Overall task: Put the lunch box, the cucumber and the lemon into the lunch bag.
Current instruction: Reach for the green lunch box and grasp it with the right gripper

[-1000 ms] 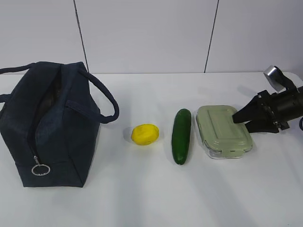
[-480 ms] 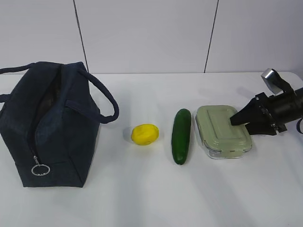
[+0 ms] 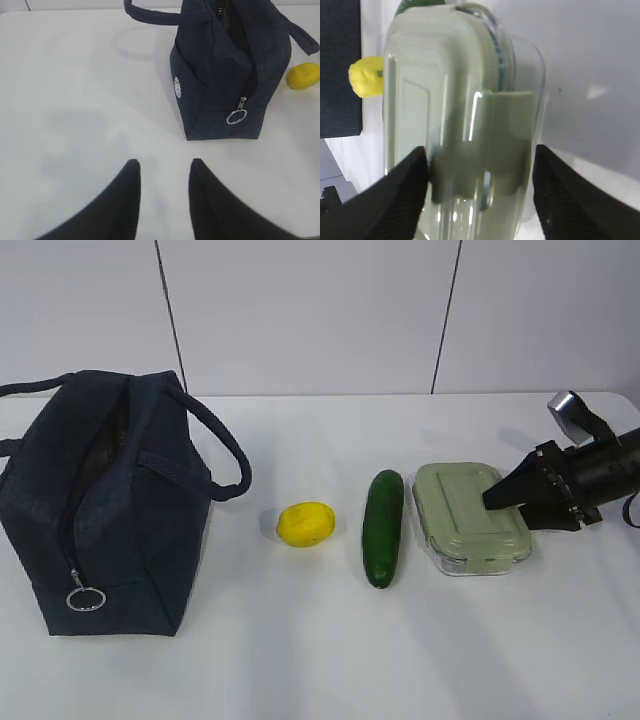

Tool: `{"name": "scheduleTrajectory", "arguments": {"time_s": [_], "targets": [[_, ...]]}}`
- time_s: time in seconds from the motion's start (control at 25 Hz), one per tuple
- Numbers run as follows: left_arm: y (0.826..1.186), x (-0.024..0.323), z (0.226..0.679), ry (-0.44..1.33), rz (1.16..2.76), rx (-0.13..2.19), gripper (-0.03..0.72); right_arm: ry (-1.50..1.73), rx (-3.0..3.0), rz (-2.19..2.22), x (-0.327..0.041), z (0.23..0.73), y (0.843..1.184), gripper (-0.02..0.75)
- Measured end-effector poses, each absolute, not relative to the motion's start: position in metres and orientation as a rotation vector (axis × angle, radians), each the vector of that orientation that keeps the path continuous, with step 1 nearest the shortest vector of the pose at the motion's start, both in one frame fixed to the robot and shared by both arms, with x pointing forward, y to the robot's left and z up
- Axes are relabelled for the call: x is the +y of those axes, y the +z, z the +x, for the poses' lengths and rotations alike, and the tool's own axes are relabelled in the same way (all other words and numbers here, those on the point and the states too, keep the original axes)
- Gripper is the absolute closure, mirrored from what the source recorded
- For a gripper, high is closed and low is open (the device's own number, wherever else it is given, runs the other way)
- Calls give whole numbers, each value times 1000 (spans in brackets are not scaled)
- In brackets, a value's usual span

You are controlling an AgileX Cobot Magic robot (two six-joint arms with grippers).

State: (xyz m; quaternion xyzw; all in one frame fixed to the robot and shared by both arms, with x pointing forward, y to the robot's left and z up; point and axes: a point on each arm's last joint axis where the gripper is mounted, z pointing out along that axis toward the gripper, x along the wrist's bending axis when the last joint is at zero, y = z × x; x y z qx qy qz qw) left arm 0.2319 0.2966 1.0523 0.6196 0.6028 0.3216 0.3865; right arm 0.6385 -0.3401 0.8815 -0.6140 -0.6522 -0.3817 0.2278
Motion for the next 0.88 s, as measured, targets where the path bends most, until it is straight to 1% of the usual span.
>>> {"name": "scheduleTrajectory", "arguments": {"time_s": [0.88], "targets": [[1052,297,232,819,1577,1535,454,-1052,-1794,-1692,-340,639,881,263]]}}
